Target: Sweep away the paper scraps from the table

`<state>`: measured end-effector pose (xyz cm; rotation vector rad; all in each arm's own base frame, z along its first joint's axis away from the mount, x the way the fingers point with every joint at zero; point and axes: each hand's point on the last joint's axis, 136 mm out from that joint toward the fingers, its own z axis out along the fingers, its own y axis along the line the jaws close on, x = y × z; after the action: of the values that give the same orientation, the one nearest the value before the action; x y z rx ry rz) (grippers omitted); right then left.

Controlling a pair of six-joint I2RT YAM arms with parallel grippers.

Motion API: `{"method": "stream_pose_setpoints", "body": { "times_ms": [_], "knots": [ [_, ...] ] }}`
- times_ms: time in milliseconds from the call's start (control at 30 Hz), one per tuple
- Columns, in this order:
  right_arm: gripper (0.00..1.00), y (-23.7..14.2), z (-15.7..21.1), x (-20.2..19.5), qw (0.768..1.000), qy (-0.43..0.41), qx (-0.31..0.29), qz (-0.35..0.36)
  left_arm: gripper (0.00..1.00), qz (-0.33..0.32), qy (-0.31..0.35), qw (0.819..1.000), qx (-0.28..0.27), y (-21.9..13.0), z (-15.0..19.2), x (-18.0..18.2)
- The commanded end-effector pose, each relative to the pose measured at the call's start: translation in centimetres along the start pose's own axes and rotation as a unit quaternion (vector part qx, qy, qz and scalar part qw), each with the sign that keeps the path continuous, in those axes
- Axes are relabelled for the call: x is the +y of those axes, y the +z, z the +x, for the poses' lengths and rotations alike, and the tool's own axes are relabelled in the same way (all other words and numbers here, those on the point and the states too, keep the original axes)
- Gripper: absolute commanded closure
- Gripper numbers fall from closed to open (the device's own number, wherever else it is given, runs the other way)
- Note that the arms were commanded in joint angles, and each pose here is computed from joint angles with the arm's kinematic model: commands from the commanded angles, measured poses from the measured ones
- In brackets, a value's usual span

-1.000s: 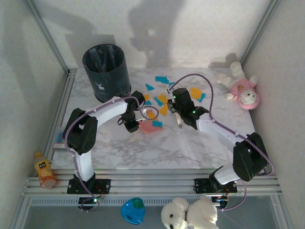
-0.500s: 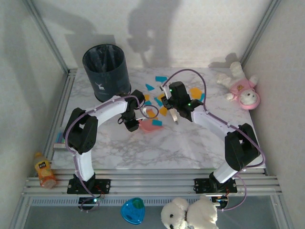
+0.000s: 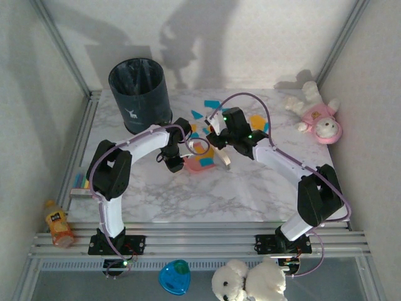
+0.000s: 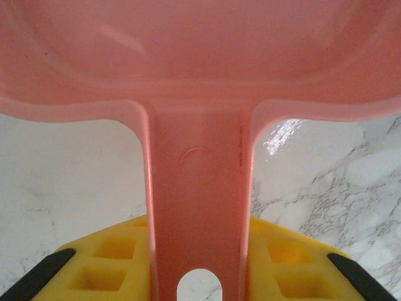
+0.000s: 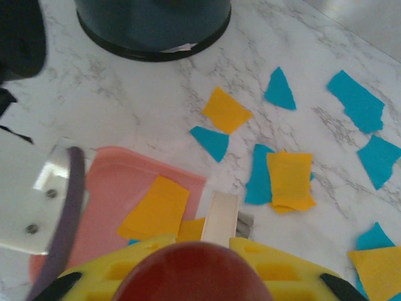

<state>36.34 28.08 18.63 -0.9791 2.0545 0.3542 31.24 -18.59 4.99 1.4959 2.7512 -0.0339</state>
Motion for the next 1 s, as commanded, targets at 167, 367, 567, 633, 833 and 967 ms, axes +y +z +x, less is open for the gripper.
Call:
{"method": "stream_pose_setpoints", "body": {
  "times_ms": [167, 367, 567, 633, 833, 967],
  "knots": [
    [1.00, -3.1, -2.7, 2.5, 0.997, -0.003, -0.053, -0.054, 0.86, 0.003, 0.001, 1.000, 0.015, -0.1, 0.7, 0.1],
    [1.00, -4.0, -3.6, -0.3, 0.997, 0.013, -0.076, 0.029, 0.86, 0.002, -0.003, 1.000, 0.015, 0.0, 0.8, 0.0],
    [1.00, -4.3, -4.3, -4.2, 0.987, 0.043, -0.087, 0.131, 0.86, -0.012, -0.034, 0.999, 0.013, 0.1, 0.8, 1.2],
    [1.00, -4.0, -4.3, -4.8, 0.985, 0.052, -0.084, 0.140, 0.86, -0.016, -0.036, 0.999, 0.013, 0.0, 0.9, 1.4],
    [1.00, -2.7, -4.5, -6.4, 0.982, 0.061, -0.080, 0.158, 0.86, -0.020, -0.049, 0.999, 0.005, -0.4, 0.9, 1.9],
    [1.00, -2.2, -4.7, -9.0, 0.974, 0.068, -0.067, 0.207, 0.86, -0.019, -0.056, 0.998, 0.015, 0.1, 1.2, 2.1]
  ]
}}
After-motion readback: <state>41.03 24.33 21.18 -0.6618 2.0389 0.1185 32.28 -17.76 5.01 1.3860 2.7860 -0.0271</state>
